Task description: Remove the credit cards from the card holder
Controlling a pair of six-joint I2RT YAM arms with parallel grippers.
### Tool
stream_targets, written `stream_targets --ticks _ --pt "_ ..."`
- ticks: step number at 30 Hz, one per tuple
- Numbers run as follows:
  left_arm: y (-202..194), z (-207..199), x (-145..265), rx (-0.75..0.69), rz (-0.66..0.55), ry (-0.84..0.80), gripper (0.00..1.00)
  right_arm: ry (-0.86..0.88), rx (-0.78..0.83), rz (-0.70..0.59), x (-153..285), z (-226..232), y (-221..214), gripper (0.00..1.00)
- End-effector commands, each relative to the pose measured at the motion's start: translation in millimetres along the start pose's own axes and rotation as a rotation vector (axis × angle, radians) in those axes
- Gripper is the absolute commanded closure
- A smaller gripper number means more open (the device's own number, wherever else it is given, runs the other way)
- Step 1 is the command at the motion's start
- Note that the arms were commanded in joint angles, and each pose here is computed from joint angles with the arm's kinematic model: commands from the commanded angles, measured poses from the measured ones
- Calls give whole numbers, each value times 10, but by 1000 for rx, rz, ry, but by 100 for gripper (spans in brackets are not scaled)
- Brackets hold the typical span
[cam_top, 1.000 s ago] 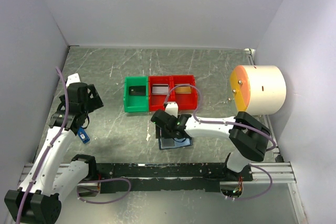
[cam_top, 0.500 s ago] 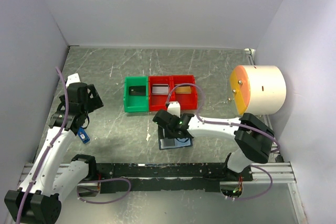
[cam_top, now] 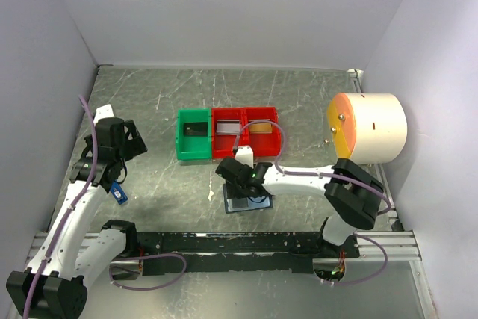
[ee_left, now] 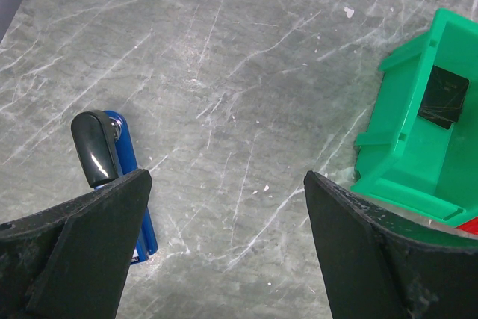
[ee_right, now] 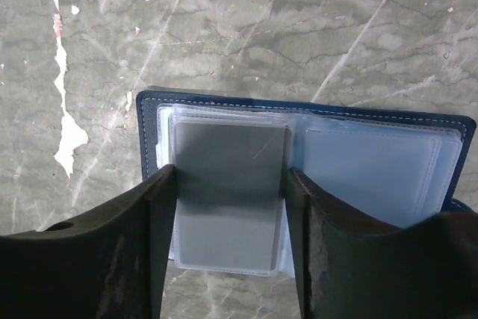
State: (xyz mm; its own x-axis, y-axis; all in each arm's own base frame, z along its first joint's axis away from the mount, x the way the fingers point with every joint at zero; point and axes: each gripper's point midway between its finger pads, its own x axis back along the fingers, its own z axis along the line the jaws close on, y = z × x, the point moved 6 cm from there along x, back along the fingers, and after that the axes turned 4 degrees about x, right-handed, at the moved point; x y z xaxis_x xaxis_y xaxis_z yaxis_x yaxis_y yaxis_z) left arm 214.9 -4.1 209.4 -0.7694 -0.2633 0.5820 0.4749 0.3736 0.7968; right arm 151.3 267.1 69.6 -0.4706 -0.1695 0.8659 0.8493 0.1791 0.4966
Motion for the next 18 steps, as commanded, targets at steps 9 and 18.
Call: stream_targets --ticks 9,18 --pt "18 -106 -18 -11 15 -79 5 255 -109 17 -38 -51 -6 53" --pt "-406 -851 247 99 273 -783 15 340 -228 44 -83 -285 -57 53"
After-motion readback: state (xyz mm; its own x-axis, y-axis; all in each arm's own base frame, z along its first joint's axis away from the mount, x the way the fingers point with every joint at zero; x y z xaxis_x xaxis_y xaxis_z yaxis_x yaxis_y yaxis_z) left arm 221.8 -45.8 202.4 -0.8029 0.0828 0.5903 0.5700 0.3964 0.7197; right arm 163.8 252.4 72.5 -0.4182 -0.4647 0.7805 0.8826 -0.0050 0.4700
